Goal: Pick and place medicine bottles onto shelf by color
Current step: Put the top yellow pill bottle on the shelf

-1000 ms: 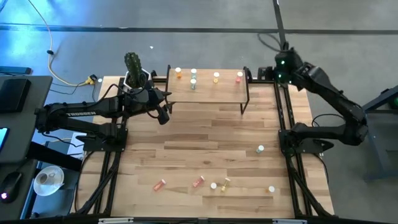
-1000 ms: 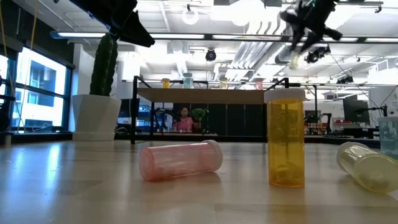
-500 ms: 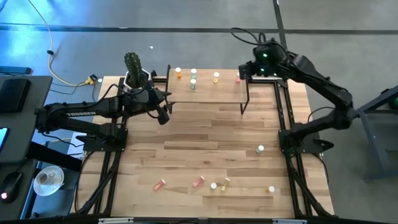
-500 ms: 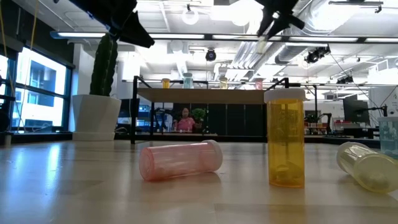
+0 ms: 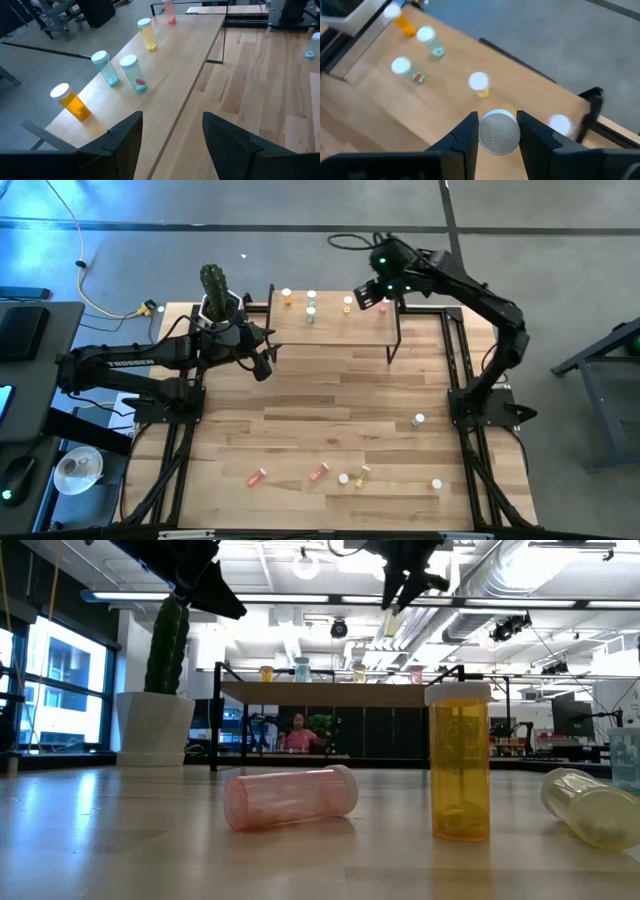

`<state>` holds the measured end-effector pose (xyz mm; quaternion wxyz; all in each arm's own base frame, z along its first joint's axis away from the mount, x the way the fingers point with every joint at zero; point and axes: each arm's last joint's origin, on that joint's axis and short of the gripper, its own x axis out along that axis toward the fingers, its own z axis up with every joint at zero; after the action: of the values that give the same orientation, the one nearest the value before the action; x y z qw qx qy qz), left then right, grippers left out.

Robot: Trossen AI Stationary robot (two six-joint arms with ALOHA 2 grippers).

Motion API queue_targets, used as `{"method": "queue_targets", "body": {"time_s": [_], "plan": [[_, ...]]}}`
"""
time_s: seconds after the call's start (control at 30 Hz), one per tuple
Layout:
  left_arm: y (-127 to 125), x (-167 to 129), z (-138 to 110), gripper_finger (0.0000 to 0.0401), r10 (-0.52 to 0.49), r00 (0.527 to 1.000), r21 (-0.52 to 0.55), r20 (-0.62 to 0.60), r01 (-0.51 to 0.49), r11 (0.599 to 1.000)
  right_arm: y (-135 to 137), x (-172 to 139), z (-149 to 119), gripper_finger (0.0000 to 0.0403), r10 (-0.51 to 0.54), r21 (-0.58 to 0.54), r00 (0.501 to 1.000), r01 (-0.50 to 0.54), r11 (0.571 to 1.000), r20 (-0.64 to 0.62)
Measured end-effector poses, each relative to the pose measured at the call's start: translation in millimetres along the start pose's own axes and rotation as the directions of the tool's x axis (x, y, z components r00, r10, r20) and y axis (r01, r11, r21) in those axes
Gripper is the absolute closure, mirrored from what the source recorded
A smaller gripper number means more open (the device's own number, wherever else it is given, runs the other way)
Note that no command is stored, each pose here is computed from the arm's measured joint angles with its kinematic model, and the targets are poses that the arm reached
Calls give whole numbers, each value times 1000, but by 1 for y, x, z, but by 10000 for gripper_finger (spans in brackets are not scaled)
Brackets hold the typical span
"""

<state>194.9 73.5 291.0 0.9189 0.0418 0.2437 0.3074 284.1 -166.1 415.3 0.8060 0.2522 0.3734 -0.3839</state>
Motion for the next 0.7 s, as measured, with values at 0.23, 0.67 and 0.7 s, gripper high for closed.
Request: {"method": "queue_targets", "body": {"time_s": [0.23,0.67,0.7], "plan": [[0,0,0,204,0,1000,0,0,0,1000,12,32,3,299,103,-21,988,-106,994,-112],[0,0,0,204,0,1000,0,0,0,1000,22,85,1,300,92,-41,968,-104,994,-235],[0,0,0,204,0,1000,0,0,0,1000,23,88,1,300,91,-42,967,-104,994,-238]]}}
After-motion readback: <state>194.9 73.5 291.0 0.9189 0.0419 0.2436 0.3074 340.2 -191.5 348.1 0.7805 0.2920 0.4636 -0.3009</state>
